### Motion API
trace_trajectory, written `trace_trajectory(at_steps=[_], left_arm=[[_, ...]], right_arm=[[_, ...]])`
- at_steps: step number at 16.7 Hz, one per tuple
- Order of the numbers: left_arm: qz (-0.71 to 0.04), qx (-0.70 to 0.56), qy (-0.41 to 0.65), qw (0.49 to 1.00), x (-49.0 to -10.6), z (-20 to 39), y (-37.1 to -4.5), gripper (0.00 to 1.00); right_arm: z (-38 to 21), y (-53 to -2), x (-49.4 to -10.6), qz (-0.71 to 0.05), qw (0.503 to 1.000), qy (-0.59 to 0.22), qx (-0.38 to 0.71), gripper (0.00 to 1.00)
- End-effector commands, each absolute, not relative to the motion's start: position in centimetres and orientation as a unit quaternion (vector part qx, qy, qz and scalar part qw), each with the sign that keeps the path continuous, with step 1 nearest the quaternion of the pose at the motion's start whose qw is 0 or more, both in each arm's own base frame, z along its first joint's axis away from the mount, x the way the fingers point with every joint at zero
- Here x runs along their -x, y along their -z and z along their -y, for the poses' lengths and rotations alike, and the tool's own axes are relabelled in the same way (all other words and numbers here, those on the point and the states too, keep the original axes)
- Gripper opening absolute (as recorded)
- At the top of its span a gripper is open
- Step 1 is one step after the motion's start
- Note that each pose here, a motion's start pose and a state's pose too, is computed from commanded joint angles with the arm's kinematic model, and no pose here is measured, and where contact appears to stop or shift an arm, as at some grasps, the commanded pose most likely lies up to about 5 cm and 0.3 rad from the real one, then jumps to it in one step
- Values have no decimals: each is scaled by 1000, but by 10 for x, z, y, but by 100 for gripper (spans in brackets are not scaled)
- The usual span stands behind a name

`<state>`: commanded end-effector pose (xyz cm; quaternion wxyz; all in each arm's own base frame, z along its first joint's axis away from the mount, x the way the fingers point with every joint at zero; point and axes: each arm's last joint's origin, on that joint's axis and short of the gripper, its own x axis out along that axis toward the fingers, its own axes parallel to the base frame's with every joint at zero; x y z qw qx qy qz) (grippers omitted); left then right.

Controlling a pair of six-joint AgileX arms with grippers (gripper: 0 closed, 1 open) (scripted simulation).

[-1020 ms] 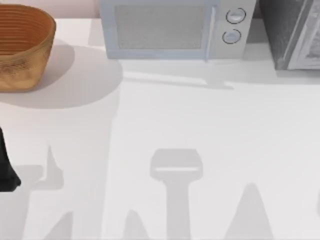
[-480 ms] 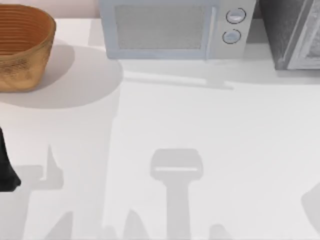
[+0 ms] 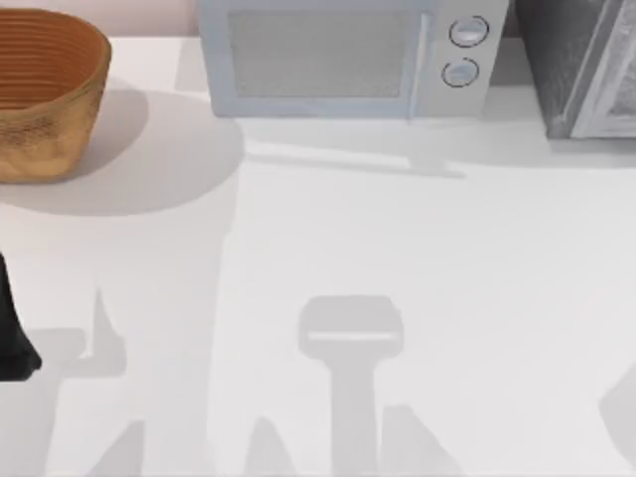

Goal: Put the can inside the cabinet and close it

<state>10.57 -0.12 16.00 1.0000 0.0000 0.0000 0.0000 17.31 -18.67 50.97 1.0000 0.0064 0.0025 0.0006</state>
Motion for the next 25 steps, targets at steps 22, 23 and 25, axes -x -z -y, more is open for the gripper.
trace_trajectory(at_steps=[22, 23, 25], left_arm=[[0, 0, 0, 1000, -106, 1, -160, 100], [0, 0, 0, 1000, -106, 1, -160, 100], [0, 0, 0, 1000, -106, 1, -160, 100]], right_arm=[[-98, -509, -227, -3, 1000, -1, -1, 100], [-98, -509, -227, -3, 1000, -1, 0, 100], [-98, -509, -227, -3, 1000, -1, 0, 100]])
